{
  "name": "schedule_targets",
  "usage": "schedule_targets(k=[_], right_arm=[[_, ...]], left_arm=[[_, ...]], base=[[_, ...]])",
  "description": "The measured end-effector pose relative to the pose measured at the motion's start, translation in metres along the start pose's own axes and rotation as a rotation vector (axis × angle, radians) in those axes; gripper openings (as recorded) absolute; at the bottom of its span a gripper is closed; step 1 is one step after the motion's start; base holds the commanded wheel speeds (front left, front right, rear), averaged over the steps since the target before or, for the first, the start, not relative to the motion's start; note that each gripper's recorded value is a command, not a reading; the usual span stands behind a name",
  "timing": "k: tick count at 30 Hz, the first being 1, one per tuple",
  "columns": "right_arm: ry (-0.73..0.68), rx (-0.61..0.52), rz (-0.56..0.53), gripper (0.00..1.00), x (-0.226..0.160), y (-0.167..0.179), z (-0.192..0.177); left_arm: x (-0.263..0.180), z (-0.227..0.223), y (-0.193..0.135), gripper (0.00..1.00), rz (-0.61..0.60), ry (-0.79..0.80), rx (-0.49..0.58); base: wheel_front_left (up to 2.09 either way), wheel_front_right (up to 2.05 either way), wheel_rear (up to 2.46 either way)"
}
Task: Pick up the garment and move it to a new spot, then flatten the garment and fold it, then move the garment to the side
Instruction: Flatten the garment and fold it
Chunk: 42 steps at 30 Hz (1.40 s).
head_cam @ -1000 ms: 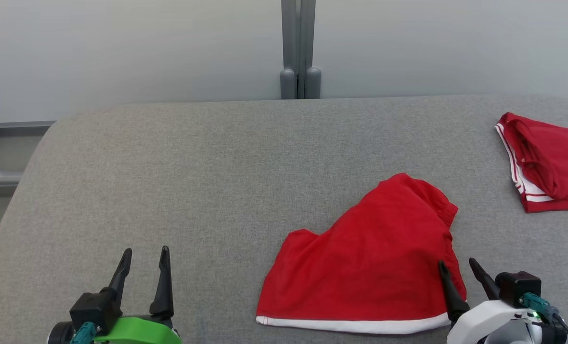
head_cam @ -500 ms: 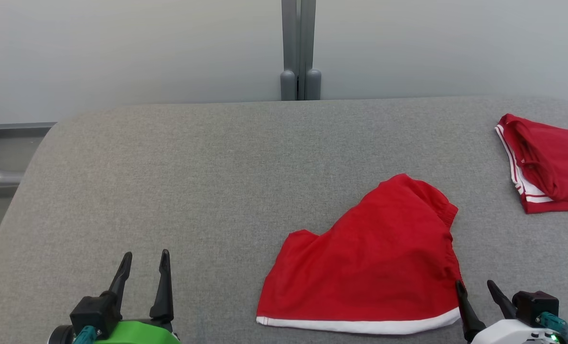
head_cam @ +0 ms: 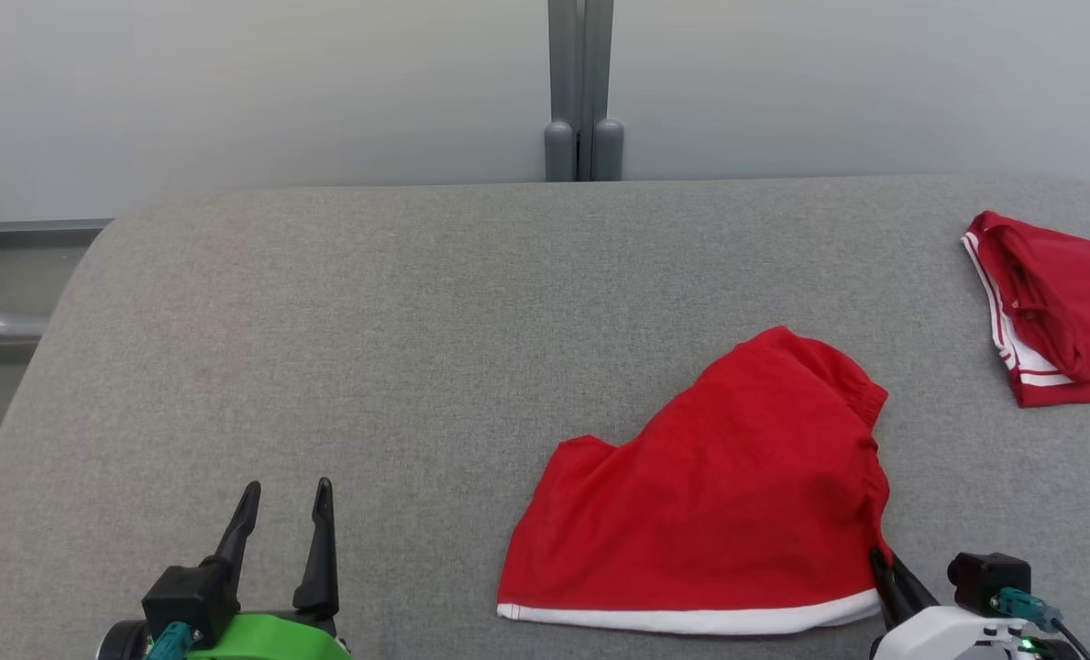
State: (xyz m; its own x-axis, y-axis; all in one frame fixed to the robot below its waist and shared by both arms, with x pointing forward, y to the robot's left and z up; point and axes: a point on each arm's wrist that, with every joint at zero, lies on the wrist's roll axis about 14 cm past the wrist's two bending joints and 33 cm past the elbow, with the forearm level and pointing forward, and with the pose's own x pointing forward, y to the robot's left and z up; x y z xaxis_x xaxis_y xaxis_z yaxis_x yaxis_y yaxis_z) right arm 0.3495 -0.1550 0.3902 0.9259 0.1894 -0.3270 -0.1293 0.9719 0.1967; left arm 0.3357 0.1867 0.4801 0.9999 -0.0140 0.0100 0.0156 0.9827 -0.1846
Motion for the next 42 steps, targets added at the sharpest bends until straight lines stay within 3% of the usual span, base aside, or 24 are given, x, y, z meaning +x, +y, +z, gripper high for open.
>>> schedule_targets(k=[7, 16, 25, 42], right_arm=[[-0.12, -0.025, 0.05, 0.0, 0.009, 0.014, 0.036], [-0.232, -0.055, 0.184, 0.0, 0.025, 0.065, 0.08], [-0.206, -0.041, 0.275, 0.0, 0.023, 0.101, 0.068], [-0.129, 0.028, 0.178, 0.0, -0.038, 0.068, 0.032]], left_arm=[[-0.001, 0.001, 0.002, 1.0, 0.006, -0.005, 0.0], [-0.004, 0.001, 0.006, 1.0, 0.02, -0.005, -0.001], [-0.01, 0.004, 0.015, 1.0, 0.051, -0.014, -0.003], [-0.005, -0.002, -0.001, 1.0, 0.0, 0.002, -0.02]], base=[[0.0, 0.0, 0.0], [0.0, 0.0, 0.0], [0.0, 0.0, 0.0], [0.0, 0.0, 0.0]])
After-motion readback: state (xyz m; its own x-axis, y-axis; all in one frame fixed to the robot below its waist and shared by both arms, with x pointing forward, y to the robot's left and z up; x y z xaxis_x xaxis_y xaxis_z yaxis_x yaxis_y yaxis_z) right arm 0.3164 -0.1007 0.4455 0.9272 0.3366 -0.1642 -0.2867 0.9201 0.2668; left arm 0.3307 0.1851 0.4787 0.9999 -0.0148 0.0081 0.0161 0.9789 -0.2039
